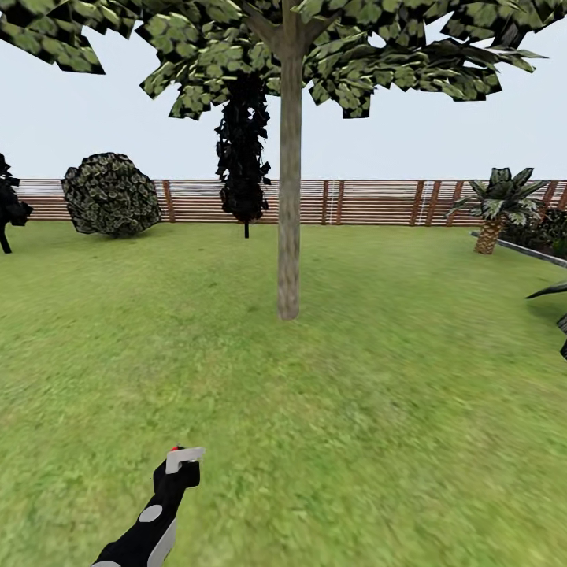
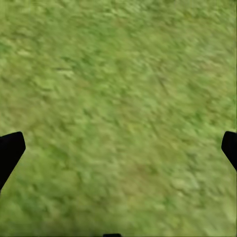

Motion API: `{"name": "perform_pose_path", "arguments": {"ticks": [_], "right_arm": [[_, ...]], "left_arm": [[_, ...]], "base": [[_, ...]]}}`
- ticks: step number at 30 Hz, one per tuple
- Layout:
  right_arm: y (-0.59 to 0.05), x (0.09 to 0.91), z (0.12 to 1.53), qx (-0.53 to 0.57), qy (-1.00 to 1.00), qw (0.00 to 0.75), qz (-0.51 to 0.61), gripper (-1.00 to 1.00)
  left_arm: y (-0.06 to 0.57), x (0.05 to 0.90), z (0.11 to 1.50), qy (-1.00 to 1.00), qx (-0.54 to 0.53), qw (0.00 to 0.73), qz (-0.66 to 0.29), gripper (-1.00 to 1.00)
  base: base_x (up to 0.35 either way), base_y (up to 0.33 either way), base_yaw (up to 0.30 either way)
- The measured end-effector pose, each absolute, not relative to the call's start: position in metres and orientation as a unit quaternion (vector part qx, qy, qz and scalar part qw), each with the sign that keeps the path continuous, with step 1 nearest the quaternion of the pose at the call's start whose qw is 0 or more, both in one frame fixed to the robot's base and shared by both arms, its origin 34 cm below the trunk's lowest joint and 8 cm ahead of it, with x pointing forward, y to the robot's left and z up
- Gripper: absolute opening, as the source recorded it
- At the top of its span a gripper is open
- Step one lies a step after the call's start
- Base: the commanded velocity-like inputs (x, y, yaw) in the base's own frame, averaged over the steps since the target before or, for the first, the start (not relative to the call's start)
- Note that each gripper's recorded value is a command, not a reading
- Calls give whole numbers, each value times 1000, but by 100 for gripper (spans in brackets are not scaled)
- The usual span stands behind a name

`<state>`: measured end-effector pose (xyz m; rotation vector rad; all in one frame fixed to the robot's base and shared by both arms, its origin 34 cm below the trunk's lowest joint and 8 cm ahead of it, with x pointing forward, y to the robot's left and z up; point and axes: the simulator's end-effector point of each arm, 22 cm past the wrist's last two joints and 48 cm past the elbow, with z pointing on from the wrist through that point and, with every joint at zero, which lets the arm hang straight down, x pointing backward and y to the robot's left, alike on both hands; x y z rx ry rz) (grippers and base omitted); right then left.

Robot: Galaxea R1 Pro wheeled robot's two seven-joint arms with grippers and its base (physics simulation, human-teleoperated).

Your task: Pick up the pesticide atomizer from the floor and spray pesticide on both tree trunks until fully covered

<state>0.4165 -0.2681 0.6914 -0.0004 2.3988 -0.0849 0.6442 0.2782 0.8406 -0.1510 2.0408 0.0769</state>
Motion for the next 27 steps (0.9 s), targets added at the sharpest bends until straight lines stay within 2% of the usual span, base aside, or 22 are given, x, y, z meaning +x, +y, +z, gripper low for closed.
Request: {"name": "perform_pose_path", "arguments": {"ticks": [12,27], "right_arm": [[-268,417,691,0,931,362,-33,100],[-268,417,691,0,932,362,-33,100]], "left_arm": [[278,644,840,851,-63,520,32,-100],[278,644,840,851,-63,520,32,-100]], "base": [[349,-39,0],[322,-143,0]]}}
